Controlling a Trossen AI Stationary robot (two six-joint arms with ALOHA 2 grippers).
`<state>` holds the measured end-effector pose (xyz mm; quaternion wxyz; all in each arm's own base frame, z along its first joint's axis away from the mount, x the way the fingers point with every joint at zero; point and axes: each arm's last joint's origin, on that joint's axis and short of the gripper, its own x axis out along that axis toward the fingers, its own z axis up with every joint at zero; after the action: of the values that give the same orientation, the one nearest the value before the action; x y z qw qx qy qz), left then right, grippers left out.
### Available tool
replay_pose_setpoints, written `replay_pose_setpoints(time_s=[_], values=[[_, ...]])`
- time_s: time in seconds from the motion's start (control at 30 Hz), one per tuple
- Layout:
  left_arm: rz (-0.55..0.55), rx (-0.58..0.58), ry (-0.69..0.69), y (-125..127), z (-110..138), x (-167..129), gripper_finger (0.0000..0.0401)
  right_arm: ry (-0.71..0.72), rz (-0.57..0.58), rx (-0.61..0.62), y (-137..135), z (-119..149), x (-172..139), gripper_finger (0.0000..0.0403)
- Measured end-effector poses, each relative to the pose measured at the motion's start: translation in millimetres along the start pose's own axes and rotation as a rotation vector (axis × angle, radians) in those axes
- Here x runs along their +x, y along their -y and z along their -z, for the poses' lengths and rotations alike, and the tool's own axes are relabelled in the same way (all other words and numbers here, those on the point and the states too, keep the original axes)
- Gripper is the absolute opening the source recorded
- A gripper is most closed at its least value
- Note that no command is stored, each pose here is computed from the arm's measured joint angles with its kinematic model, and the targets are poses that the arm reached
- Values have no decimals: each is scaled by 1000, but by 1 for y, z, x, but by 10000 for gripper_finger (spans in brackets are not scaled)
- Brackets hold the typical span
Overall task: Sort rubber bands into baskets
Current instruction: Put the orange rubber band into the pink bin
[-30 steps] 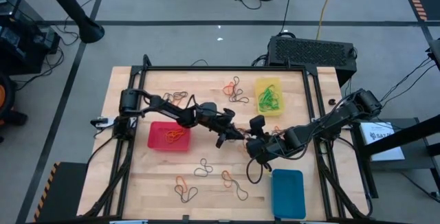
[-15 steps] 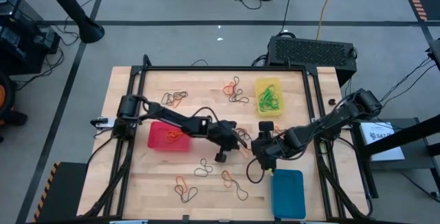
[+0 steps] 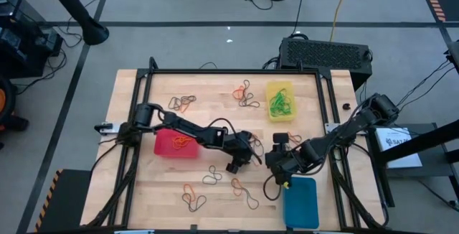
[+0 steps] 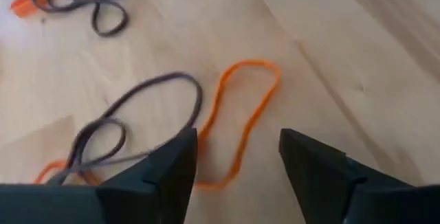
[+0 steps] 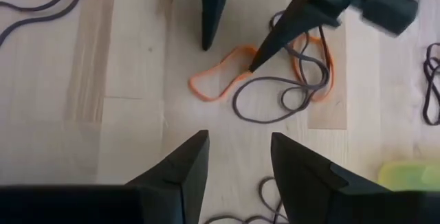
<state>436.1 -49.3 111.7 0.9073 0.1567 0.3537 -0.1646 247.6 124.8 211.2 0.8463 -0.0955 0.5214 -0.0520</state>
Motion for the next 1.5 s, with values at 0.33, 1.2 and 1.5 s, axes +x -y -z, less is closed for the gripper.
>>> replay_pose_setpoints(time_s=[0.33, 1.2, 1.5], values=[[20, 23, -36, -2, -5, 4, 124, 14, -2, -9, -1, -1, 0, 150], [-12, -99, -452, 3, -33, -157, 1, 133, 72, -175, -2, 7, 20, 150], [-88, -421, -599, 28, 22, -210, 0, 274, 57, -226, -5, 0, 25, 150]])
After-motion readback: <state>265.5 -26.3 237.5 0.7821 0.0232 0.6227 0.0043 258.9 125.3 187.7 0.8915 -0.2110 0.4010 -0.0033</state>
